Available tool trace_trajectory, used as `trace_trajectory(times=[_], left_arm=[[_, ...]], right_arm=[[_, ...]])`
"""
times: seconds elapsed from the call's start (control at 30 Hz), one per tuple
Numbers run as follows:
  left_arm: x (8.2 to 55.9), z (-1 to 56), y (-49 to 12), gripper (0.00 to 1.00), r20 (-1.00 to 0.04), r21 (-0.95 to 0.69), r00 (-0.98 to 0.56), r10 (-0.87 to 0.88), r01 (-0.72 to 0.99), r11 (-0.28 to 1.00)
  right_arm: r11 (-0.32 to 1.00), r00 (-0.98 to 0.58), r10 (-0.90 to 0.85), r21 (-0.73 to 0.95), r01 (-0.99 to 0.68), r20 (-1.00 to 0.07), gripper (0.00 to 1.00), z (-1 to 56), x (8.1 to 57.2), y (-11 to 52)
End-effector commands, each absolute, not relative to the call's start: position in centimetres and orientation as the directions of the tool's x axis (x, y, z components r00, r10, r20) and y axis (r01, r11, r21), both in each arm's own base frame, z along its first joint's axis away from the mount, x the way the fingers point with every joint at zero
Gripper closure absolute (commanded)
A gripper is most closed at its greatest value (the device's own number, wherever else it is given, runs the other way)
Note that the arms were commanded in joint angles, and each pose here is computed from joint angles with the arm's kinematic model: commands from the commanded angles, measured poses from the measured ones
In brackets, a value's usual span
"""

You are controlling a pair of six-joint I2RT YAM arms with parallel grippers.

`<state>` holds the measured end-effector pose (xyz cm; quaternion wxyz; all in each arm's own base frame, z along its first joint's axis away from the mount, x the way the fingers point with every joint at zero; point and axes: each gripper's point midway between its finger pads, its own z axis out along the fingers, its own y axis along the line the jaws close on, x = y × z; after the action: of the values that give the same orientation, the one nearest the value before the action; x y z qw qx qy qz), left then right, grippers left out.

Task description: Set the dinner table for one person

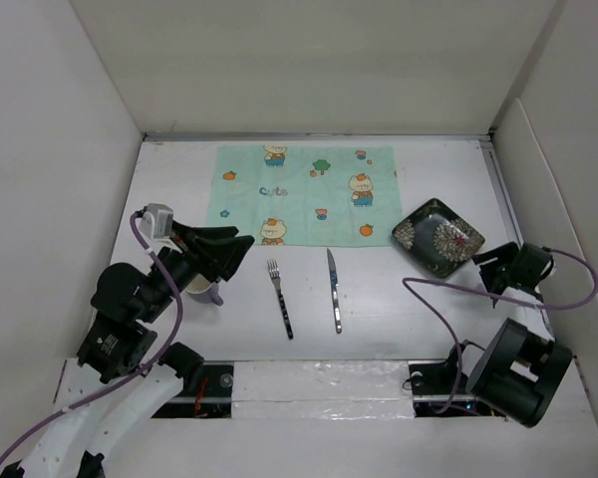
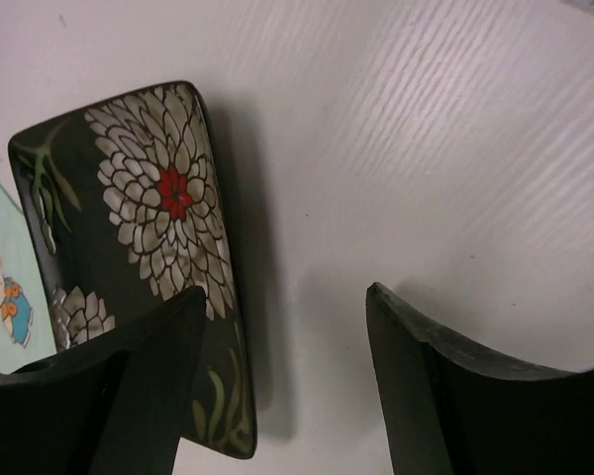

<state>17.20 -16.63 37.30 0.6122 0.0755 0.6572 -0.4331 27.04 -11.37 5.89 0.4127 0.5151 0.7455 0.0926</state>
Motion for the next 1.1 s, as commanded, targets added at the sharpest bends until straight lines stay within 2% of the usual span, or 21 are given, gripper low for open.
trace_trajectory(times=[0.0,0.07,0.27,0.37,0.6,0.67,0.77,0.9,0.97,1.07], left_arm=[[17.3,36.2,-15.9,0.49,-0.896,-0.427,-0.195,-0.399,0.624,0.655],[17.5,35.7,-15.9,0.48,-0.903,-0.415,-0.192,-0.385,0.624,0.662],[17.9,34.5,-15.6,0.46,-0.917,-0.392,-0.195,-0.347,0.602,0.696],[17.8,34.4,-15.2,0.46,-0.918,-0.387,-0.182,-0.351,0.594,0.705],[17.8,34.7,-14.5,0.46,-0.918,-0.385,-0.158,-0.364,0.579,0.719],[17.9,34.6,-14.4,0.46,-0.918,-0.385,-0.157,-0.364,0.575,0.722],[18.0,34.7,-14.3,0.46,-0.918,-0.384,-0.151,-0.367,0.571,0.726],[18.2,34.6,-14.1,0.46,-0.918,-0.383,-0.148,-0.367,0.561,0.734],[18.3,34.5,-14.2,0.46,-0.919,-0.383,-0.152,-0.363,0.559,0.735],[18.6,34.0,-14.2,0.47,-0.92,-0.385,-0.165,-0.356,0.55,0.741]], right_arm=[[0.514,-0.177,0.842,0.66,0.548,-0.509,0.29,7.4,29.6,-10.3],[0.522,-0.197,0.846,0.693,0.497,-0.496,0.29,7.6,30.2,-9.5],[0.473,-0.215,0.879,0.719,0.509,-0.426,0.33,6.0,30.9,-9.1],[0.444,-0.221,0.895,0.725,0.527,-0.388,0.37,5.0,31.2,-9.1],[0.37,-0.238,0.928,0.77,0.521,-0.286,0.55,3.2,32.3,-8.4],[0.35,-0.23,0.936,0.78,0.518,-0.267,0.56,3.0,32.6,-8.4],[0.333,-0.228,0.942,0.781,0.529,-0.247,0.65,2.0,32.7,-8.4],[0.317,-0.216,0.947,0.789,0.526,-0.236,0.9,1.9,32.7,-8.6],[0.309,-0.189,0.951,0.799,0.517,-0.245,0.98,2.7,32.6,-8.6],[0.317,-0.128,0.948,0.828,0.463,-0.291,1.0,5.9,33.0,-9.2]])
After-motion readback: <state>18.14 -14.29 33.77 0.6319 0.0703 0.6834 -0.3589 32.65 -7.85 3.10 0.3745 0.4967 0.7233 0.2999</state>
